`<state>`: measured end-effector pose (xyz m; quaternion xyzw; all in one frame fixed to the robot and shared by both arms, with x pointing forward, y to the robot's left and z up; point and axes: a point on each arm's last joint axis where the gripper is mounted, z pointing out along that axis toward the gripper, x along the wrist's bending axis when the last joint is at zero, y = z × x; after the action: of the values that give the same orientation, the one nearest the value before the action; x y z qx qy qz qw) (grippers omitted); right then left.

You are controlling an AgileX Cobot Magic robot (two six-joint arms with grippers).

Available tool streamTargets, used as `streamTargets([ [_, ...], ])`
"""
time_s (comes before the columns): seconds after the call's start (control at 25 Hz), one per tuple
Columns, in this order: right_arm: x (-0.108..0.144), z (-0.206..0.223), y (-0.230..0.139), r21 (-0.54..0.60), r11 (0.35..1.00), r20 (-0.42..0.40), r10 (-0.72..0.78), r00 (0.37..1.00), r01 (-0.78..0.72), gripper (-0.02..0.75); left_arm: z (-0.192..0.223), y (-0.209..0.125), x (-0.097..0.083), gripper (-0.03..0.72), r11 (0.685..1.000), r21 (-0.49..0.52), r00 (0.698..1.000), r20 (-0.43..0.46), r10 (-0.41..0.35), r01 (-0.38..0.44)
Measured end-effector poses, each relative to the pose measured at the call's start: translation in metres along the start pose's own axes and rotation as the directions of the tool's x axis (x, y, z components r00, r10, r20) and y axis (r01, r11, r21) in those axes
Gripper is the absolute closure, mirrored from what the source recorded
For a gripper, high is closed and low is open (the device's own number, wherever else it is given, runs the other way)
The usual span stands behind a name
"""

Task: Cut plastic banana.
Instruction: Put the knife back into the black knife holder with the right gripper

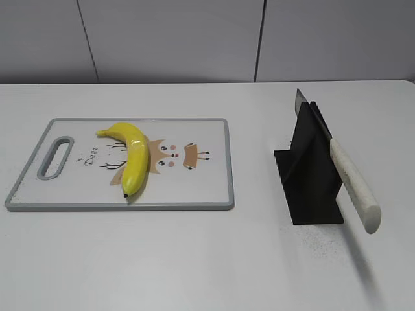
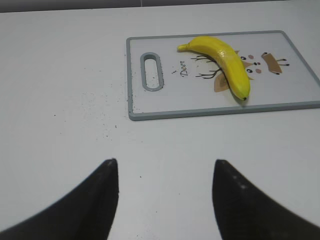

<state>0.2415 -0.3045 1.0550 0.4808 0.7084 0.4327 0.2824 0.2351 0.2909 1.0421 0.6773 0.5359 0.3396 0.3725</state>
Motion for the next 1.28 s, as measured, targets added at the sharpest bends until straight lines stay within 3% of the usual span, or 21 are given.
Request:
streamTargets([
  [0.16, -0.0002, -0.0049, -0.0028, -0.035, 0.999, 0.044, 0.027, 0.999, -0.026, 0.187, 0.0, 0.0, 0.0, 0.098, 1.0, 0.0, 1.0, 0.0, 0.0, 0.0],
  [0.68, 0.0021, -0.0067, -0.0038, -0.07, 0.986, 0.296, 0.167, 0.94, -0.154, 0.206, 0.0, 0.0, -0.0001, 0.099, 1.0, 0.0, 1.0, 0.001, 0.0, 0.0],
  [1.28, 0.0023, -0.0067, -0.0038, -0.071, 0.985, 0.304, 0.172, 0.937, -0.158, 0.226, 0.0, 0.0, -0.0001, 0.099, 1.0, 0.0, 1.0, 0.001, -0.001, 0.001],
])
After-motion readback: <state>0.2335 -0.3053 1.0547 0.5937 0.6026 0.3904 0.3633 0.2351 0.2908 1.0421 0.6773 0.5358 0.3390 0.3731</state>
